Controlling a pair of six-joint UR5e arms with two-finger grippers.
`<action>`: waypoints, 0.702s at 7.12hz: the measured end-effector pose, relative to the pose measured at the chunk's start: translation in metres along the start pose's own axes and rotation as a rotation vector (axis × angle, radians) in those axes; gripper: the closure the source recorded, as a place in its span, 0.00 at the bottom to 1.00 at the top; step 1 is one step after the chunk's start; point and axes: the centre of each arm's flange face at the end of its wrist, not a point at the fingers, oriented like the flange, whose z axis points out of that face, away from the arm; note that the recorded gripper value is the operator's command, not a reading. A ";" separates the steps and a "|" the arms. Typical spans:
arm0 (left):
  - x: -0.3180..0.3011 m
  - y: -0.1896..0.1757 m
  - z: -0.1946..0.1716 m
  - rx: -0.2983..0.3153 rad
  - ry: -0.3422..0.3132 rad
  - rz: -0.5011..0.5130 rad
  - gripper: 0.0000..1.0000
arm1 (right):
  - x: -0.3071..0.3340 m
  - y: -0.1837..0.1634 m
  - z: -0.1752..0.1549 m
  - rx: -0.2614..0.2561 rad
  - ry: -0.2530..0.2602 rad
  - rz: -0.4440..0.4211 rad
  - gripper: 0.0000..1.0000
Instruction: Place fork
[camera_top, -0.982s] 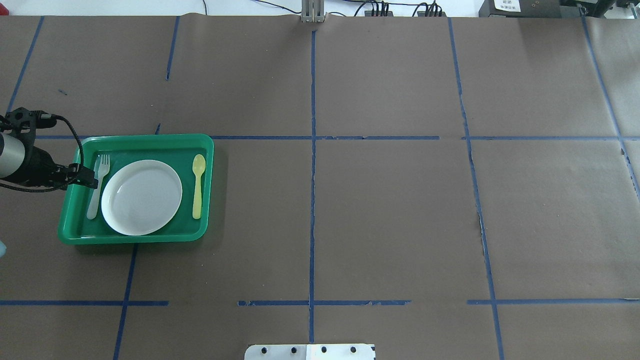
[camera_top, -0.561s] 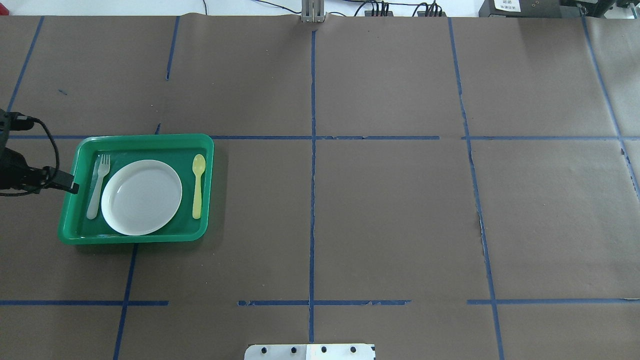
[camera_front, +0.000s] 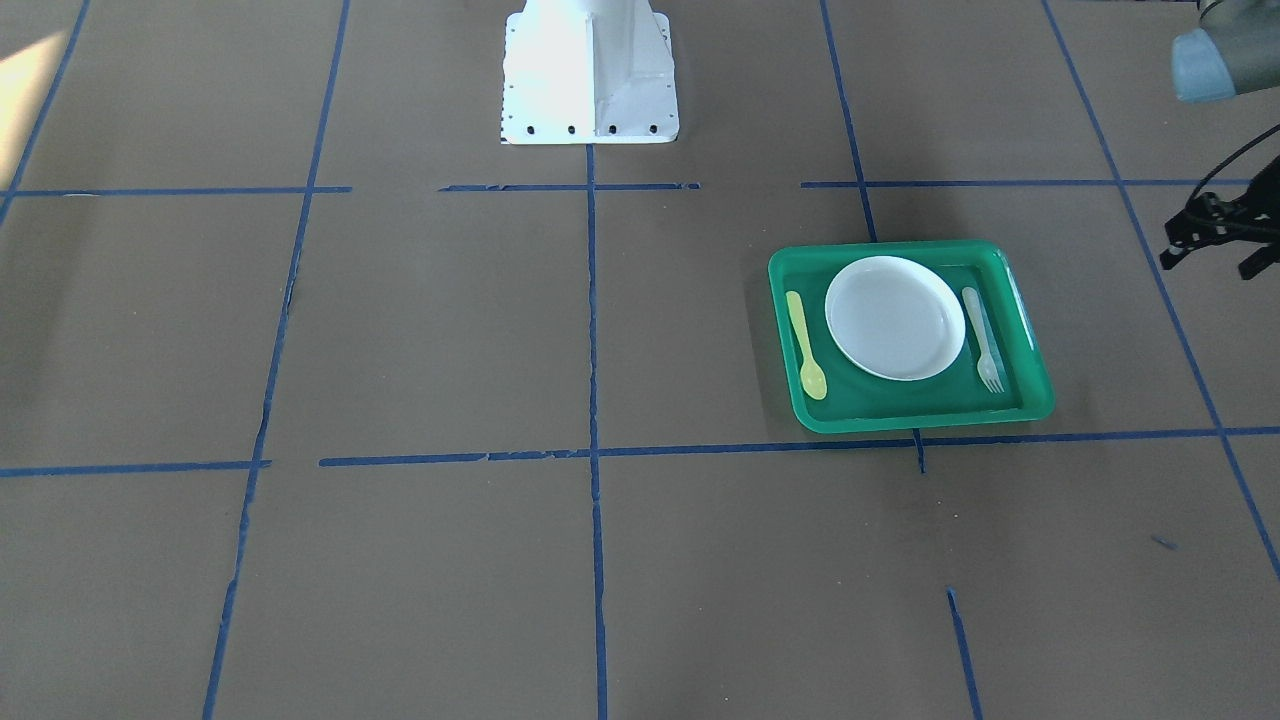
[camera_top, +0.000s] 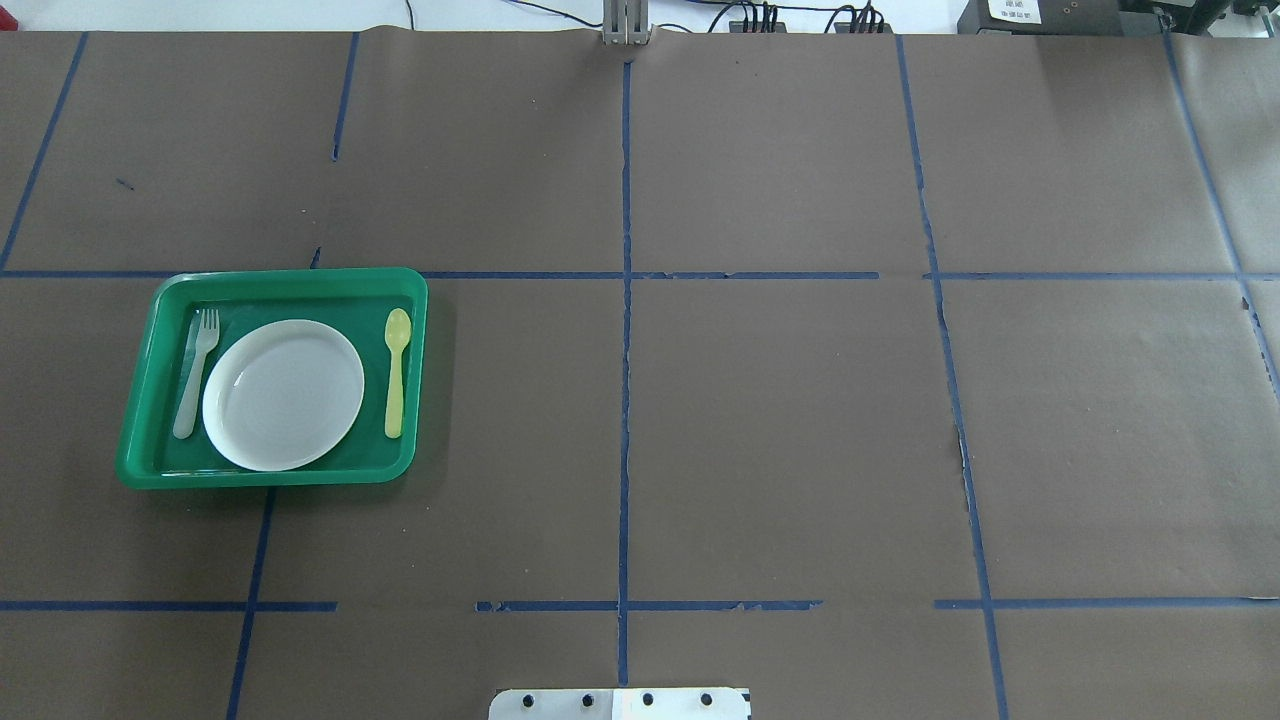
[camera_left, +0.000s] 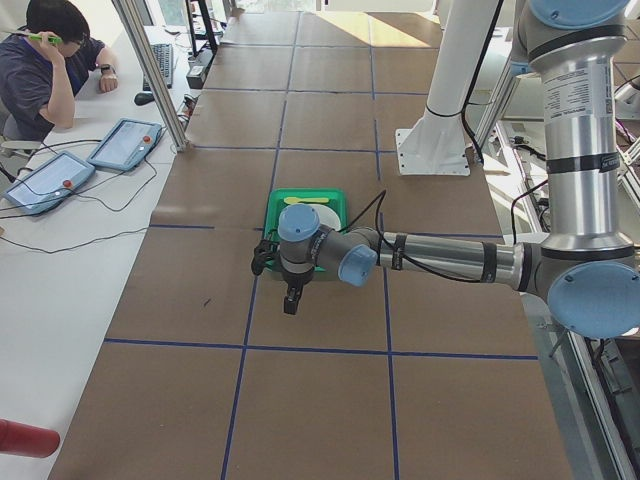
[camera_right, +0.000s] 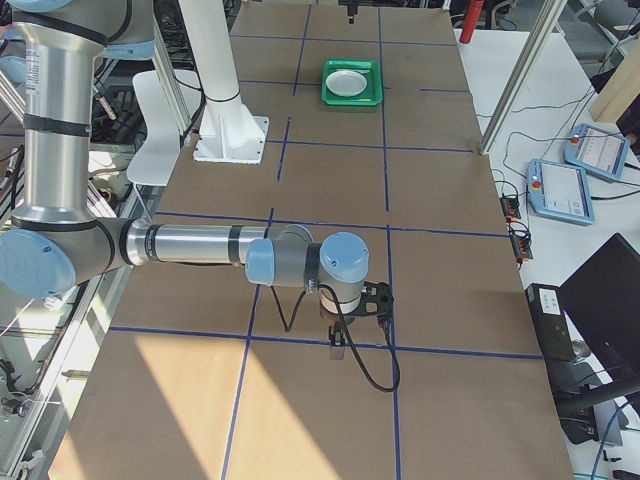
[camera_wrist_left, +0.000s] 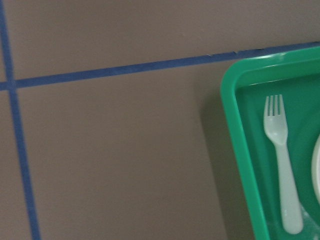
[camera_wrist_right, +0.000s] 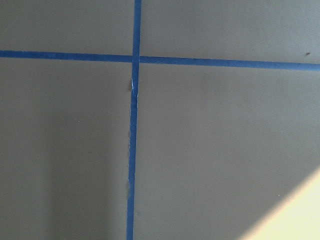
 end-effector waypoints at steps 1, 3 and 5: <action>-0.035 0.008 -0.021 -0.010 -0.028 0.003 0.00 | 0.000 0.000 0.000 0.000 0.000 0.000 0.00; -0.084 0.027 -0.048 -0.037 -0.048 -0.033 0.00 | 0.000 0.000 0.000 0.000 0.000 0.000 0.00; -0.099 0.037 -0.053 -0.049 -0.046 -0.034 0.00 | 0.000 0.000 0.000 0.000 0.000 0.000 0.00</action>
